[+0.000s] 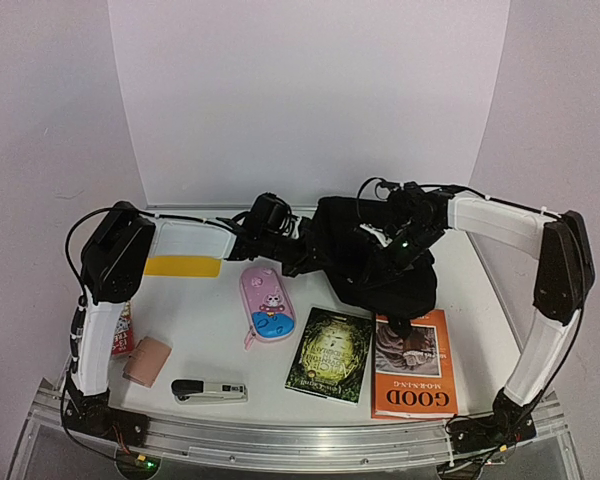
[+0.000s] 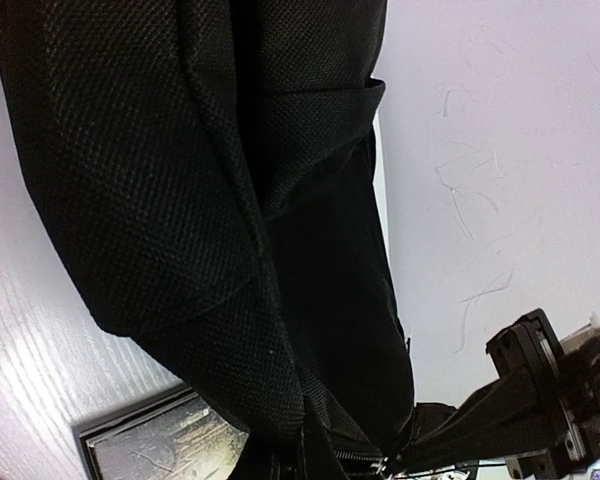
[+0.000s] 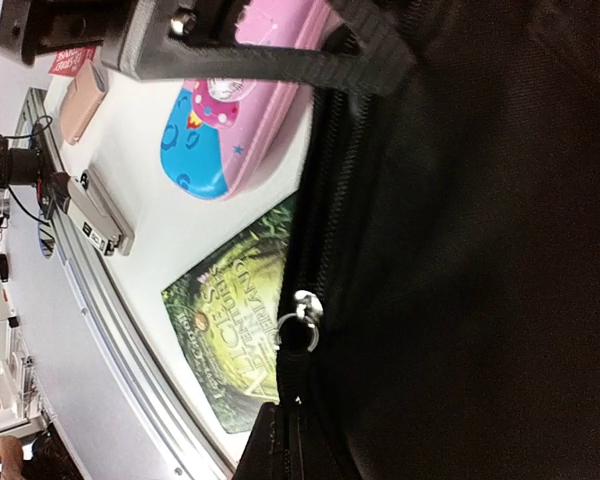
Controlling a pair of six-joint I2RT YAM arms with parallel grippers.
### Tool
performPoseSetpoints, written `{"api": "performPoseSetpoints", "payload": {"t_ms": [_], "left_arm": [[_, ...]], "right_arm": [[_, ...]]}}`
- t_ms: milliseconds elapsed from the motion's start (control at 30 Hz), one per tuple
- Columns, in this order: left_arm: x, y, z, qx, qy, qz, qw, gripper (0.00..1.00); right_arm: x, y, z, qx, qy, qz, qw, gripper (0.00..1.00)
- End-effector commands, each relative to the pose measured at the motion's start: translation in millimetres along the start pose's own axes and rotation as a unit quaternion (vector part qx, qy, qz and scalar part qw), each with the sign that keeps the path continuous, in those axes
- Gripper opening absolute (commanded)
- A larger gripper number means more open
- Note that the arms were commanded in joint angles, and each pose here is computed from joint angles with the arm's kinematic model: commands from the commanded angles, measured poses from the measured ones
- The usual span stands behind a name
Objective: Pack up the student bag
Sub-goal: Unzip the student bag at the center of the board.
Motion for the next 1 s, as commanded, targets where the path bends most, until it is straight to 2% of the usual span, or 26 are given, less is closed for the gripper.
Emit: {"api": "performPoseSetpoints", "payload": {"t_ms": [0,167,367,433,467,533,600,800,967], "left_arm": [[-4,32,47,-0.062,-0.005,-0.020,0.998,0.00],[10,40,64,-0.064,0.006,-0.020,0.998,0.00],[11,43,75,-0.061,-0.017,-0.006,0.998,0.02],[3,42,70,-0.049,-0.047,-0.006,0.998,0.12],[-3,43,67,-0.045,-0.066,-0.004,0.997,0.22],[-16,46,55,-0.044,-0.109,0.012,0.993,0.49],[-25,52,46,-0.048,-0.147,0.035,0.987,0.66],[-49,71,9,-0.037,-0.229,0.067,0.971,0.82],[-49,56,-14,-0.003,-0.228,0.094,0.969,0.86]], "right_arm": [[0,34,-37,0.010,-0.013,-0.016,1.000,0.00],[-19,54,-59,0.012,-0.030,-0.035,0.999,0.00],[-24,50,-61,0.016,-0.037,-0.020,0.999,0.00],[-24,49,-53,0.007,-0.042,-0.004,0.999,0.00],[-24,48,-49,0.002,-0.045,0.004,0.999,0.00],[-24,48,-39,-0.008,-0.050,0.018,0.999,0.00],[-23,47,-30,-0.017,-0.055,0.035,0.998,0.00],[-16,41,-14,-0.024,-0.047,0.051,0.997,0.00],[-4,38,-1,-0.029,-0.034,0.056,0.997,0.00]]}}
Point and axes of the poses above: each gripper's point midway between its finger pads, its own y axis back along the fingers, its own x axis along the line the jaws close on, z = x × y, the point moved 5 cm from there along y, back along the fingers, and after that the axes turned 6 degrees about y, right-handed, at the moved point
